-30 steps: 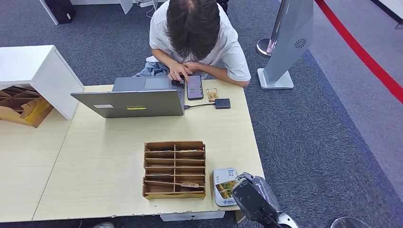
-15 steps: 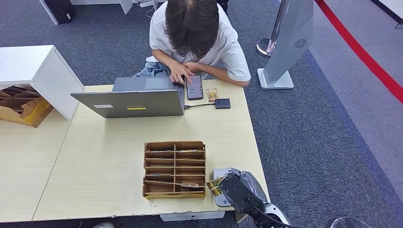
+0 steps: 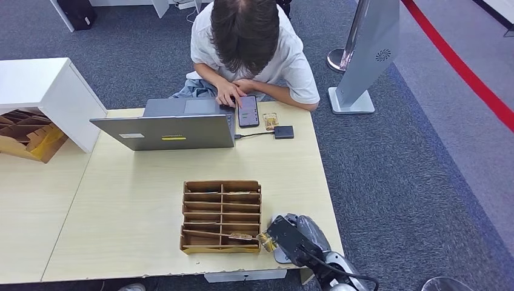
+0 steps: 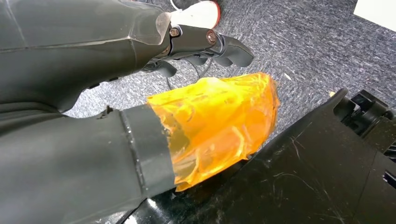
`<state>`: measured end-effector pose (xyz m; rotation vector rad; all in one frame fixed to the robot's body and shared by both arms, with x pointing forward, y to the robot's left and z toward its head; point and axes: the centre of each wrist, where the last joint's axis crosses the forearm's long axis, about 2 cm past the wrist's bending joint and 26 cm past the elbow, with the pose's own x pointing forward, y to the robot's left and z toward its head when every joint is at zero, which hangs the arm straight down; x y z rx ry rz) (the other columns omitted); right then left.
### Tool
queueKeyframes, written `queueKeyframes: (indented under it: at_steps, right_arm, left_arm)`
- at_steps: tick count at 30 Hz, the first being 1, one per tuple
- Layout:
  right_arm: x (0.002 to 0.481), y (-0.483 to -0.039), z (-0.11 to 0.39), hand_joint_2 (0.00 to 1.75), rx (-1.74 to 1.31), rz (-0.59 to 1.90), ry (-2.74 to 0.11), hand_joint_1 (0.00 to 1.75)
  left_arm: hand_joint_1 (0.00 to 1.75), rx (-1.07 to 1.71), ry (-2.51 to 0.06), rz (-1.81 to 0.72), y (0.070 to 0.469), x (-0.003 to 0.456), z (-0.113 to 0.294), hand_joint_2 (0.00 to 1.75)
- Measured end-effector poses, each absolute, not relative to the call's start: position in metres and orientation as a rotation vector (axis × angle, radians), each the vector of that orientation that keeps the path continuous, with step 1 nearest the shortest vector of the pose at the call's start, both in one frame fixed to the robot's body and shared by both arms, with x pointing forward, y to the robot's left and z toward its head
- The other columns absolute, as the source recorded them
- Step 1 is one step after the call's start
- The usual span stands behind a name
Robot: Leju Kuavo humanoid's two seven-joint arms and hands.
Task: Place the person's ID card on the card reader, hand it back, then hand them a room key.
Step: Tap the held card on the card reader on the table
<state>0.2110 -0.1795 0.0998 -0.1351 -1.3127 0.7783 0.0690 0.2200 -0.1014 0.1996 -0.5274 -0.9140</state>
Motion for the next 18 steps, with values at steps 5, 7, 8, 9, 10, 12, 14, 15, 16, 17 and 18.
queueKeyframes:
  at_steps: [5, 7, 8, 9, 10, 12, 14, 15, 16, 17, 18]
  right_arm:
    - [0.2133, -0.1787, 0.0984, 1.75, -0.142, 0.783, -1.304, 1.75]
    - [0.2136, -0.1789, 0.0981, 1.75, -0.144, 0.782, -1.301, 1.75]
    - [0.2137, -0.1792, 0.0980, 1.75, -0.146, 0.780, -1.299, 1.75]
    - [0.2137, -0.1796, 0.0979, 1.75, -0.147, 0.778, -1.297, 1.75]
    - [0.2137, -0.1800, 0.0977, 1.75, -0.149, 0.776, -1.295, 1.75]
    - [0.2136, -0.1807, 0.0975, 1.75, -0.151, 0.773, -1.292, 1.75]
    - [0.2136, -0.1813, 0.0972, 1.75, -0.153, 0.771, -1.290, 1.75]
    - [0.2135, -0.1815, 0.0971, 1.75, -0.152, 0.768, -1.289, 1.75]
    - [0.2133, -0.1818, 0.0968, 1.75, -0.150, 0.764, -1.288, 1.75]
    - [0.2130, -0.1823, 0.0966, 1.75, -0.147, 0.758, -1.287, 1.75]
    - [0.2126, -0.1829, 0.0963, 1.75, -0.143, 0.749, -1.285, 1.75]
  left_arm:
    - [0.00, 0.197, -0.528, -0.915, 0.2199, 0.0696, -0.1013, 0.00]
    - [0.00, 0.197, -0.528, -0.917, 0.2200, 0.0695, -0.1013, 0.00]
    - [0.00, 0.197, -0.528, -0.918, 0.2201, 0.0695, -0.1013, 0.00]
    - [0.00, 0.198, -0.528, -0.918, 0.2201, 0.0695, -0.1013, 0.00]
    - [0.00, 0.198, -0.528, -0.918, 0.2202, 0.0694, -0.1013, 0.00]
    - [0.00, 0.198, -0.527, -0.915, 0.2204, 0.0694, -0.1014, 0.00]
    - [0.00, 0.199, -0.526, -0.912, 0.2206, 0.0694, -0.1014, 0.00]
    - [0.00, 0.199, -0.526, -0.911, 0.2207, 0.0694, -0.1014, 0.00]
    - [0.00, 0.200, -0.526, -0.910, 0.2208, 0.0694, -0.1014, 0.00]
    - [0.00, 0.200, -0.526, -0.910, 0.2209, 0.0694, -0.1014, 0.00]
    - [0.00, 0.200, -0.526, -0.910, 0.2209, 0.0693, -0.1015, 0.00]
